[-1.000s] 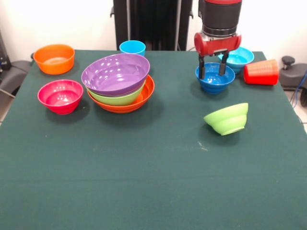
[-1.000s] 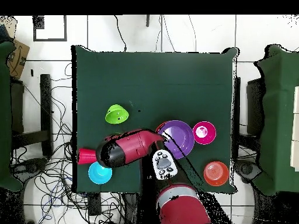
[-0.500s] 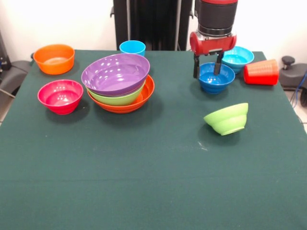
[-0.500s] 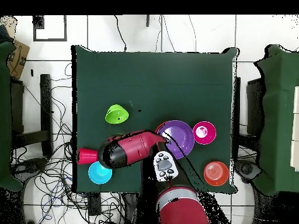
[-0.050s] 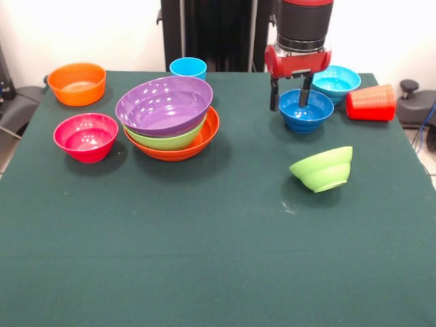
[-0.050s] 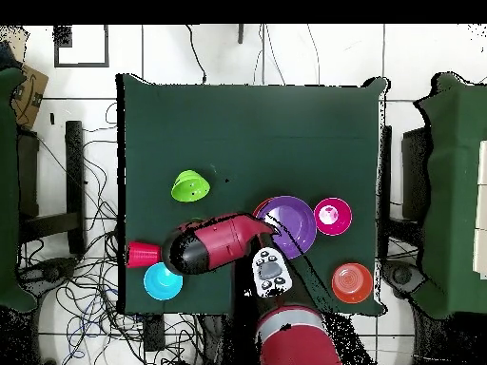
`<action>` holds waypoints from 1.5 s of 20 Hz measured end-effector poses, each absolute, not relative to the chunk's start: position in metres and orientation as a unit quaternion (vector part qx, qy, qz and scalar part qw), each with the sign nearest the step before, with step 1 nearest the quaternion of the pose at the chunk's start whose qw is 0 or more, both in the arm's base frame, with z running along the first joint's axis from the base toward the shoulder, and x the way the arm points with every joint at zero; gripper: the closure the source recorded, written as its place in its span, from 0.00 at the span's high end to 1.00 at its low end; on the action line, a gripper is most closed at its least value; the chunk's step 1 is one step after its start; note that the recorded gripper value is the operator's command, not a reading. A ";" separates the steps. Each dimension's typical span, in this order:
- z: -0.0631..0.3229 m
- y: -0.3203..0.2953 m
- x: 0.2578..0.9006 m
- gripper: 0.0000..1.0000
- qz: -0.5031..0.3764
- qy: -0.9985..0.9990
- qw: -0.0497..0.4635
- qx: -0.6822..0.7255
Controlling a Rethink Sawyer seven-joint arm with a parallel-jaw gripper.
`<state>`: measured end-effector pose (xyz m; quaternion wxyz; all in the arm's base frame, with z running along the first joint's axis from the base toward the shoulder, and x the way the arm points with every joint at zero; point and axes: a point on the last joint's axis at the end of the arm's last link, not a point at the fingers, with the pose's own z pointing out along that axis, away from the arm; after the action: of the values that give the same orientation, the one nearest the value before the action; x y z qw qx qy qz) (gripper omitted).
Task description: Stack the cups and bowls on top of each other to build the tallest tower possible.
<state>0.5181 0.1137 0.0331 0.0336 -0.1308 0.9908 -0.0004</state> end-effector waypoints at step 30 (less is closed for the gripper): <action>-0.010 0.116 0.505 1.00 -0.024 0.989 0.002 -0.143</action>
<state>0.5051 0.1163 -0.0096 0.0021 -0.1431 0.9894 -0.0242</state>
